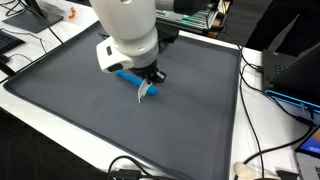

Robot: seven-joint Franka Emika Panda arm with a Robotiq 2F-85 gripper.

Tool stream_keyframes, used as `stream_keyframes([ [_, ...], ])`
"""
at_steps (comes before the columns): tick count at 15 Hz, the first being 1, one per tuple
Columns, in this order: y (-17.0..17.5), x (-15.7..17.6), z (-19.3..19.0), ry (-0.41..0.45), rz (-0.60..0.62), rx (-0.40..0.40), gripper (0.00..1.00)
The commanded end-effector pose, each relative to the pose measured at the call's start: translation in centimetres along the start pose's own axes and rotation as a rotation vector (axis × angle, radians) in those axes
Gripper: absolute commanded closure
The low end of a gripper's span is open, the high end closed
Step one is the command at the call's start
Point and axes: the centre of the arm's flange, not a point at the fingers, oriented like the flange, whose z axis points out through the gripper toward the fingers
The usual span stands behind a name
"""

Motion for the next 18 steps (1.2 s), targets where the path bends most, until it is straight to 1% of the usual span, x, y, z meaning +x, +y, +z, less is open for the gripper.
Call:
stream_keyframes([
  [1, 1.2, -1.5, 2.2, -0.073, -0.007, 0.002, 0.99],
  [4, 1.4, -1.8, 2.0, -0.077, -0.006, 0.002, 0.99],
  [9, 1.8, -2.5, 2.0, -0.114, -0.024, -0.001, 0.99],
  [11, 1.8, -2.8, 1.8, -0.118, -0.024, 0.011, 0.99],
  [14, 1.9, -3.0, 0.9, -0.081, -0.003, 0.043, 0.99],
  [18, 2.5, -3.3, -0.4, -0.03, 0.014, 0.061, 0.99],
])
